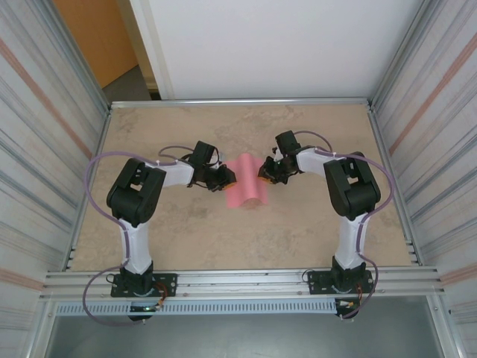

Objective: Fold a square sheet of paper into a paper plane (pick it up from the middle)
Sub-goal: First fold in half a square sheet of paper at the center of the table.

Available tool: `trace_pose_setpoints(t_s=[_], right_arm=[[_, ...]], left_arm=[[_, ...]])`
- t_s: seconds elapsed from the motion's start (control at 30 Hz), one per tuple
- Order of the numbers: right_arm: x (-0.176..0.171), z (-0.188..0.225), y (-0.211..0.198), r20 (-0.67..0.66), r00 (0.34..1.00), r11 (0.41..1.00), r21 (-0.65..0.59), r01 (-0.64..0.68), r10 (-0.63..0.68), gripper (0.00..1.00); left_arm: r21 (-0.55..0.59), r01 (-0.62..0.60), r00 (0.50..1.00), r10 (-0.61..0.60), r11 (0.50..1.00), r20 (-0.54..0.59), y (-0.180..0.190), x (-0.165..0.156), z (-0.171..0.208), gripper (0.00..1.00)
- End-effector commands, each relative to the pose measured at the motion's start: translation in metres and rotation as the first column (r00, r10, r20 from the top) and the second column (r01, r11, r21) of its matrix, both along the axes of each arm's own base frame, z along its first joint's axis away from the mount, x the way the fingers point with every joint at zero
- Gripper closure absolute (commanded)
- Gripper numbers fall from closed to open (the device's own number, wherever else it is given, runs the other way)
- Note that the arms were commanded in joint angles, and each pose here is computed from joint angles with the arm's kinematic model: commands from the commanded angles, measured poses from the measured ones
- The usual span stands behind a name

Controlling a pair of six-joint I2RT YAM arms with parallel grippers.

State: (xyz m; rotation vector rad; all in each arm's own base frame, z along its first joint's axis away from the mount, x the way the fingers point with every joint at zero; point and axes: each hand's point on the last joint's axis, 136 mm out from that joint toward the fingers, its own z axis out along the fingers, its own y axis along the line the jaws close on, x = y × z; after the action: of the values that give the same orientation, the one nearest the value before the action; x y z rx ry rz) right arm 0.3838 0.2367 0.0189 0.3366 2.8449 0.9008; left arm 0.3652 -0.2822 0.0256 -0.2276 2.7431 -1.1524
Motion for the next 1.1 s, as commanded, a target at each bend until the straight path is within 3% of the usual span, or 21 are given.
trace_pose_setpoints(t_s=[0.0,0.23,0.47,0.9,1.07], right_arm=[[-0.012,-0.022,0.003,-0.075,0.997,1.000,-0.026,-0.002,0.000,0.81],[-0.010,-0.023,0.008,-0.074,0.997,1.000,-0.021,-0.007,0.005,0.81],[-0.009,-0.024,0.010,-0.075,0.997,1.000,-0.017,-0.010,0.009,0.81],[-0.020,-0.024,0.037,-0.070,0.994,0.997,0.013,-0.080,0.080,0.81],[-0.021,-0.024,0.043,-0.069,0.994,0.996,0.021,-0.087,0.088,0.81]], left_arm=[[-0.058,-0.006,0.999,0.009,0.998,0.037,-0.006,0.002,0.015,0.78],[-0.120,-0.009,0.996,0.021,0.993,0.092,-0.011,0.008,0.029,0.72],[-0.148,0.013,0.984,0.014,0.989,0.178,-0.011,0.008,0.046,0.51],[-0.154,0.017,0.981,0.014,0.988,0.194,-0.010,0.006,0.047,0.24],[-0.123,0.011,0.986,0.009,0.992,0.166,-0.007,0.003,0.041,0.22]])
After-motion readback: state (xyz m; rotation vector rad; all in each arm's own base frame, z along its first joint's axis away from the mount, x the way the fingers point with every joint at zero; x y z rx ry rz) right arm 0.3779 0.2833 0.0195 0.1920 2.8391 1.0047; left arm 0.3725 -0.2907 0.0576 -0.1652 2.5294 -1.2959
